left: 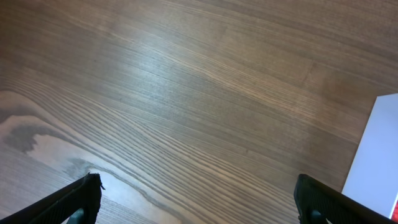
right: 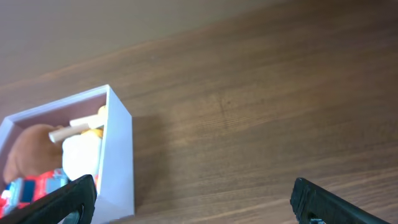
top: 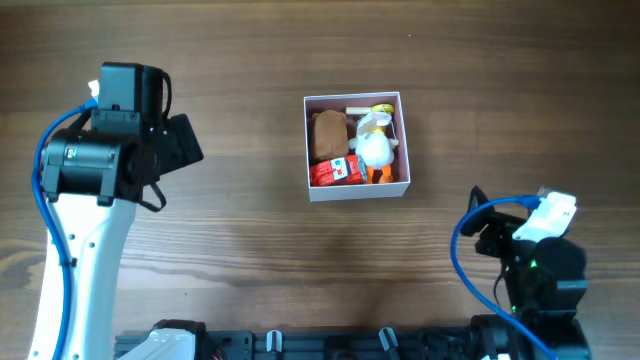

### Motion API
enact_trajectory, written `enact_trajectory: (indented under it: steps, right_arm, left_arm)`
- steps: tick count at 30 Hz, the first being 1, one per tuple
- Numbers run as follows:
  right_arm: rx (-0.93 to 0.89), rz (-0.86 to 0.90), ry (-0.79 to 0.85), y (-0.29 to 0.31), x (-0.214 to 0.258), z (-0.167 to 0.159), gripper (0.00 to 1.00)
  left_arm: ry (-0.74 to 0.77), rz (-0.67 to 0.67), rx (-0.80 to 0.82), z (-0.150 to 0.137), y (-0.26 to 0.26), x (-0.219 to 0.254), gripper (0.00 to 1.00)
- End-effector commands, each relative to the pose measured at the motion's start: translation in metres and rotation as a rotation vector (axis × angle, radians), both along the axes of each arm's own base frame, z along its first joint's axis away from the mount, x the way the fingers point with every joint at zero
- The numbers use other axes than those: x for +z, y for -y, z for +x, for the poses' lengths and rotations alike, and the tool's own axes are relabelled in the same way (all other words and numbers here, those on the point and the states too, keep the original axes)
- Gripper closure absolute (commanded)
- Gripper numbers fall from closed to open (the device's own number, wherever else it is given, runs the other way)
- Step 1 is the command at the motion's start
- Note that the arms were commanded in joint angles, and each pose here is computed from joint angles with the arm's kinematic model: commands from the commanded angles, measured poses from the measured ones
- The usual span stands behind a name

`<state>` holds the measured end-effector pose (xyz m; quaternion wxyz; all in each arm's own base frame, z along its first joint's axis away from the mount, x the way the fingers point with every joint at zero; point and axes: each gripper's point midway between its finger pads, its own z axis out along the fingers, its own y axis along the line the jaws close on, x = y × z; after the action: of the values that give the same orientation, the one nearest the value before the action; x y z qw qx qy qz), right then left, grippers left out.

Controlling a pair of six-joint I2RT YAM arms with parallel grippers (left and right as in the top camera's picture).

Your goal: Pack container

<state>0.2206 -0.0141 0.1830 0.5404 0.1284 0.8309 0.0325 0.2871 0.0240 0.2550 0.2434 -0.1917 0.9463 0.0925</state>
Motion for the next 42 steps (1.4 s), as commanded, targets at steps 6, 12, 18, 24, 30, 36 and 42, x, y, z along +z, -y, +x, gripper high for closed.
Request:
enact_trajectory:
  steps: [6,12,18,24,30,36,42]
  right_arm:
    - [-0.027,-0.031,0.001,0.007,-0.057,-0.008,0.0]
    - [-0.027,-0.03,0.044,0.007,-0.063,-0.005,0.0]
    - [-0.027,-0.029,0.046,0.007,-0.063,-0.005,0.0]
    - [-0.027,-0.03,0.046,0.007,-0.063,-0.005,0.0]
    - [-0.027,-0.03,0.046,0.007,-0.063,-0.005,0.0]
    - [-0.027,-0.029,0.046,0.007,-0.063,-0.005,0.0]
    - [-0.027,-0.03,0.046,0.007,-0.063,-0.005,0.0]
  left_arm:
    - [0.001,-0.012,0.018,0.0,-0.001,-0.001,0.0]
    - [0.001,-0.011,0.018,0.0,-0.001,-0.001,0.0]
    - [0.001,-0.011,0.018,0.0,-0.001,-0.001,0.01]
    - [0.001,-0.012,0.018,0.0,-0.001,-0.001,0.0]
    - [0.001,-0.011,0.018,0.0,-0.001,-0.001,0.0]
    - [0.02,-0.013,0.017,-0.003,-0.001,0.004,0.0]
    - [0.224,-0.017,-0.001,-0.036,-0.004,0.054,0.0]
